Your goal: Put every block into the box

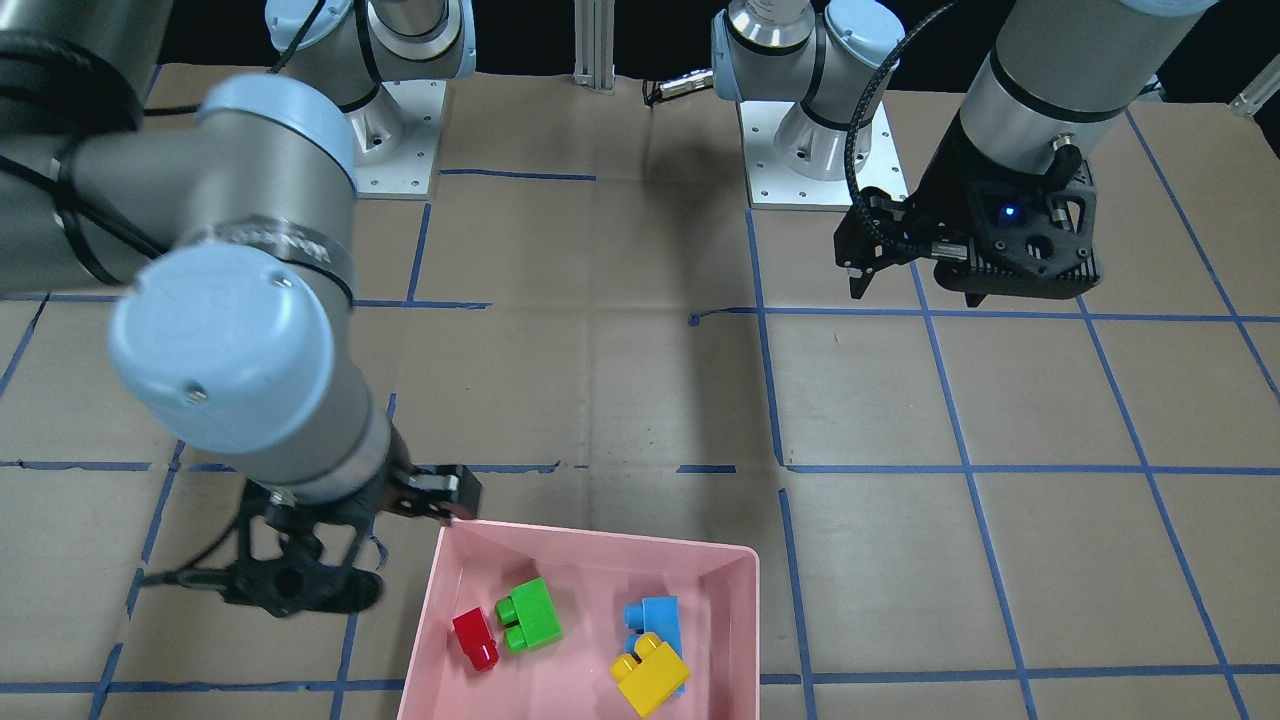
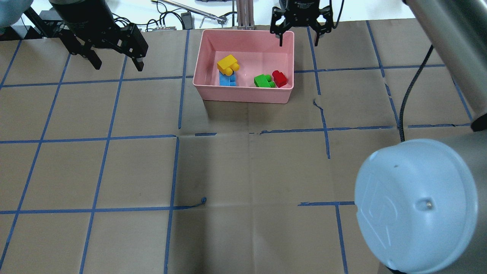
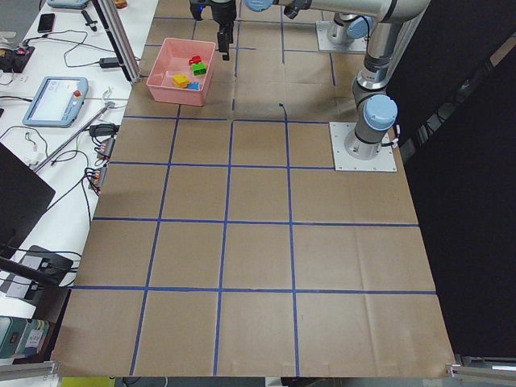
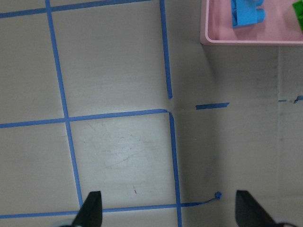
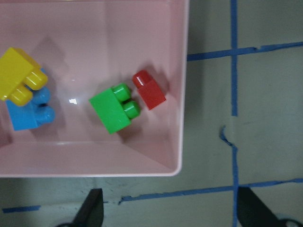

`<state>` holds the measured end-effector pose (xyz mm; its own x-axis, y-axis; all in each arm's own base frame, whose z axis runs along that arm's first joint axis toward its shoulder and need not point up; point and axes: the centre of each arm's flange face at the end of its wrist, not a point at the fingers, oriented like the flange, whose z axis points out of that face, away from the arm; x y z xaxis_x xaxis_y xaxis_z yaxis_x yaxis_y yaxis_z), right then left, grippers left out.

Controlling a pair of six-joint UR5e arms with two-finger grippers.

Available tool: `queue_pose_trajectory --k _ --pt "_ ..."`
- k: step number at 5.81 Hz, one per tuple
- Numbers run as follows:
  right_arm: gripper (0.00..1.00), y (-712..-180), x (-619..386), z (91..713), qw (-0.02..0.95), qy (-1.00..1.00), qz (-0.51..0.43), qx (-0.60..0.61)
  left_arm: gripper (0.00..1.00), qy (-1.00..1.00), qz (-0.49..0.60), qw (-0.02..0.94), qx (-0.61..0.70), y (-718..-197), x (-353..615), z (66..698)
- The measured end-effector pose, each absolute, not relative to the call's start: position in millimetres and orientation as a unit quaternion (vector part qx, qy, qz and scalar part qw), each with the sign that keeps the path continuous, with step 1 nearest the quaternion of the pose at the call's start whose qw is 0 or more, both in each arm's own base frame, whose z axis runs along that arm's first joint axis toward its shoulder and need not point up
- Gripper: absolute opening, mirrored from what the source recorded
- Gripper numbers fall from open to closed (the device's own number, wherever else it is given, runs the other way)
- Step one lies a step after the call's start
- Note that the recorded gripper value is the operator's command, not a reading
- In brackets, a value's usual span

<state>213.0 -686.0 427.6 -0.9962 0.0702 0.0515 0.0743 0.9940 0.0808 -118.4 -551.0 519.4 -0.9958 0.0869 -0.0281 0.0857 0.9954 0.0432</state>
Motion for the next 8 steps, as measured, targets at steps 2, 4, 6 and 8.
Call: queue_pose_trajectory --k 2,4,6,8 --pt "0.99 -611 159 465 0.026 -0.998 -0.057 -0.03 1.0 0.999 0.027 0.013 0.039 -557 -114 516" --pt "0.99 -544 137 480 0.011 -0.999 -0.05 -0.019 1.0 0.999 0.026 0.014 0.038 -555 -113 518" --pt "0.99 -526 141 484 -0.003 -1.0 -0.017 -0.018 1.0 0.999 0.027 0.012 0.039 -558 -115 514" --pt "0.99 -524 140 481 -0.001 -1.0 -0.013 -0.019 1.0 0.999 0.022 0.013 0.039 -555 -115 519"
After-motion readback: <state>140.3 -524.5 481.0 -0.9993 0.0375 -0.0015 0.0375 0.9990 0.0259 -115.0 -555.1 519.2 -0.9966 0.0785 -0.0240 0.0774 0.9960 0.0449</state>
